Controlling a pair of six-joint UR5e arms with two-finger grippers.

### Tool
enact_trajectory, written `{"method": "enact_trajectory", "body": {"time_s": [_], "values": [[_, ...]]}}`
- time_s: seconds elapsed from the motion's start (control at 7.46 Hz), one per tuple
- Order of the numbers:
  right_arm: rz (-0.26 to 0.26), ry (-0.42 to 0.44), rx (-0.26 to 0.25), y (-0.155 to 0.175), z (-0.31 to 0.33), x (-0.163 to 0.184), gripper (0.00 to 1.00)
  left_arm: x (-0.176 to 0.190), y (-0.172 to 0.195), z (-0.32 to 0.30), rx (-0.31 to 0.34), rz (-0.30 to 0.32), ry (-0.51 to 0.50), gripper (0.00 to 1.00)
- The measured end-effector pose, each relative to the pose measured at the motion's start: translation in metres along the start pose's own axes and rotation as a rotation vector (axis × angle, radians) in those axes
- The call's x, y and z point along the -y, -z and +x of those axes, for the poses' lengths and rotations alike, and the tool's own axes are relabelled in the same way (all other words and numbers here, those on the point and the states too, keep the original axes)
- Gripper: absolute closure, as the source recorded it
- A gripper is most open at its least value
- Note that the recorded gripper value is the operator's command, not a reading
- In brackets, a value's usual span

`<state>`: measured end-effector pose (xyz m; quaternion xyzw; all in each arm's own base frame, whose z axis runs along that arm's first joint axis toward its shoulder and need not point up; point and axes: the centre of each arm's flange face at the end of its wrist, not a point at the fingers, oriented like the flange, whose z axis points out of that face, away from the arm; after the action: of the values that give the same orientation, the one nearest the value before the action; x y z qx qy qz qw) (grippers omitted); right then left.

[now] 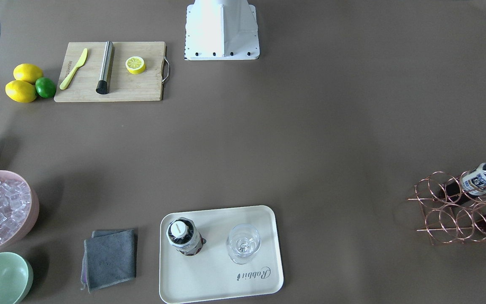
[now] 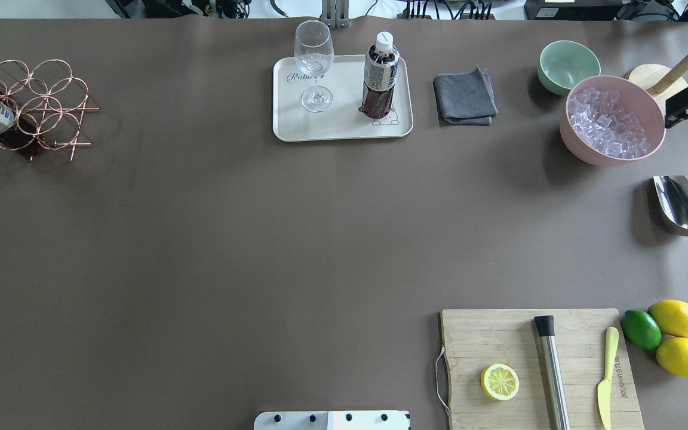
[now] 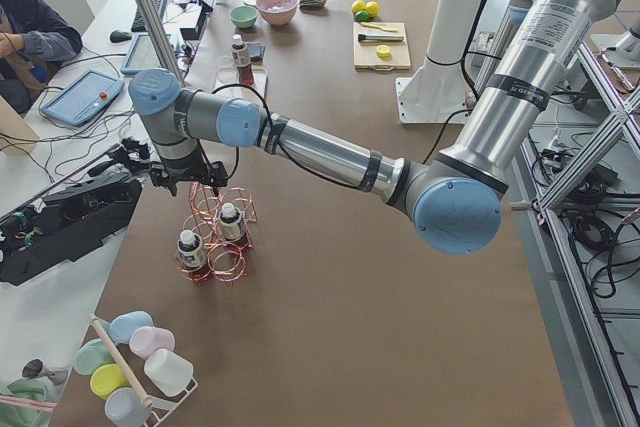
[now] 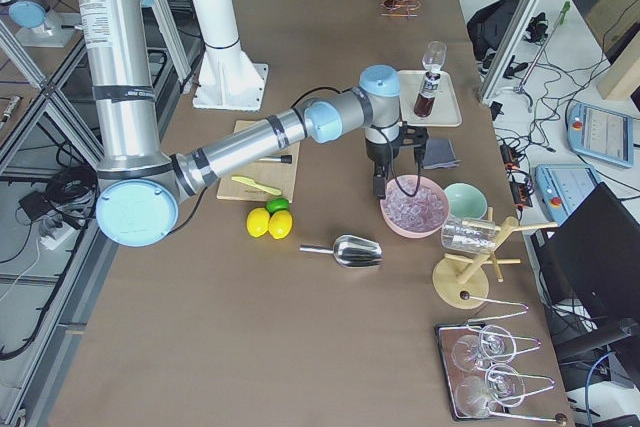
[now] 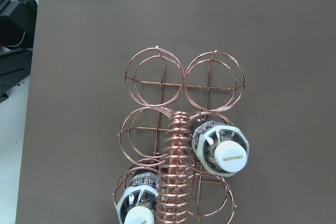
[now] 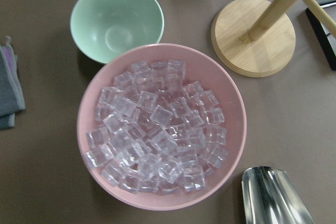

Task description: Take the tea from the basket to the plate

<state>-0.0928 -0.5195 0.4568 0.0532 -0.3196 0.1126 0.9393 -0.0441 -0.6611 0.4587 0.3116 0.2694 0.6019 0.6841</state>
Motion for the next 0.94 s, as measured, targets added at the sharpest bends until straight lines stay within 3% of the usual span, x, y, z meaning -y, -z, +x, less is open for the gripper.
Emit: {"method": "enact_trajectory", "body": {"time_s": [0.27,0.4,0.67,0.94], "values": [[-0.088,0.071,0.03,-0.01,0.104,-0.016,0.0,-0.004,0.005,0.008,0.003,0.007,0.021,0.02],[-0.115,0.133,0.048,-0.018,0.151,-0.018,0.0,-0.013,0.007,0.012,-0.021,0.008,0.079,0.02],[-0.157,0.236,0.08,-0.039,0.202,-0.021,0.0,-0.051,0.023,0.023,-0.082,0.011,0.292,0.02],[-0.181,0.251,0.129,-0.049,0.215,-0.023,0.0,-0.09,0.048,0.041,-0.091,0.012,0.529,0.02]]}}
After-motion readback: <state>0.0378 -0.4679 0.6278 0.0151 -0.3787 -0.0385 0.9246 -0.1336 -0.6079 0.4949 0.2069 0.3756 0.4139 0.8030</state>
